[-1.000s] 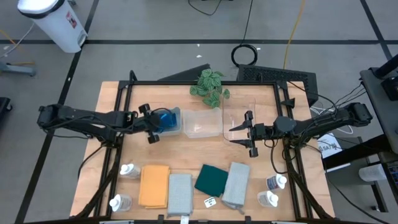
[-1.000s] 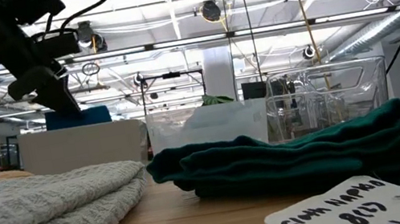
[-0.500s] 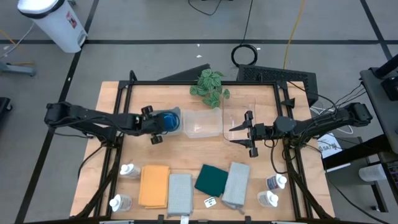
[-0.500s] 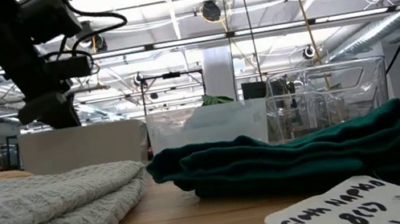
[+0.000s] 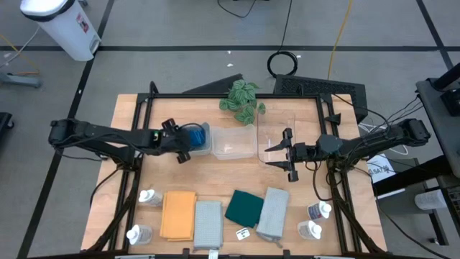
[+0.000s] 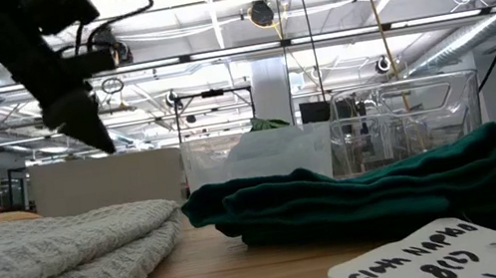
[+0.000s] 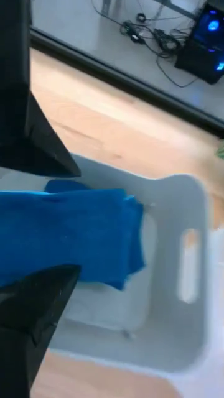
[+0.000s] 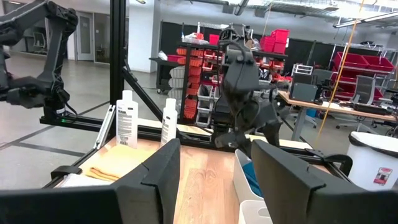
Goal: Pick & Place Kitchen Items
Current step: Put the blue sponge into the gray bin, then put the white plastic restorer bottle into the white bin
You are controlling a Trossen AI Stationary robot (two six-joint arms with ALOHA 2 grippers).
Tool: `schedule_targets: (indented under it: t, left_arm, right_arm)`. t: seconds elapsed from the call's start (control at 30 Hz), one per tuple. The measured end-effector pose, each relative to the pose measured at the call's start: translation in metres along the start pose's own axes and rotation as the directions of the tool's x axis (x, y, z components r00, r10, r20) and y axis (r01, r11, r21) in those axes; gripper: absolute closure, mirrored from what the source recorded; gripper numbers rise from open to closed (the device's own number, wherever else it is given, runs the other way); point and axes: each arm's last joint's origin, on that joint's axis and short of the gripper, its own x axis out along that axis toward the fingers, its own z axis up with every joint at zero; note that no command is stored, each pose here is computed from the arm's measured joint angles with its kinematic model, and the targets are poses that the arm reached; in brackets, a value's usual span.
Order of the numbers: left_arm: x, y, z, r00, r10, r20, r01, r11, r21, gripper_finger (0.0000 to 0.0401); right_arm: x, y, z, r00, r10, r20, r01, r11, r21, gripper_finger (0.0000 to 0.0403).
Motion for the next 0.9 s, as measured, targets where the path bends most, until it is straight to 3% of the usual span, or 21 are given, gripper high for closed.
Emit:
schedule_targets:
  t: [0.17,0.33,0.5,0.6,0.8,0.9]
  left_arm:
    - [-0.017,0.007,0.010,0.997,-0.051,0.059,0.055,0.996,-0.066,0.0124]
    - [-0.047,0.013,0.021,0.968,-0.246,0.041,0.249,0.952,-0.177,0.0121]
    - [-0.075,0.006,0.023,0.861,-0.504,-0.066,0.470,0.838,-0.277,0.0135]
    - [-0.086,-0.005,0.018,0.784,-0.597,-0.169,0.537,0.789,-0.298,0.0145]
    - [-0.118,-0.015,0.014,0.641,-0.663,-0.387,0.508,0.745,-0.432,0.0158]
    - [-0.135,-0.014,0.013,0.615,-0.656,-0.437,0.456,0.748,-0.481,0.0159]
  right_arm:
    - [0.000,0.000,0.000,1.000,0.000,0.000,0.000,1.000,0.000,0.0232]
    - [0.000,0.000,-0.001,1.000,0.000,-0.005,0.000,1.000,0.000,0.0232]
    - [0.000,0.000,-0.001,1.000,0.001,-0.006,-0.001,1.000,0.000,0.0232]
    - [0.000,0.000,0.000,1.000,0.001,-0.004,-0.001,1.000,0.023,0.0232]
    - [0.000,0.000,0.000,1.000,0.001,0.000,-0.001,0.999,0.038,0.0232]
    - [0.000,0.000,0.000,1.000,0.001,0.000,-0.001,0.999,0.038,0.0232]
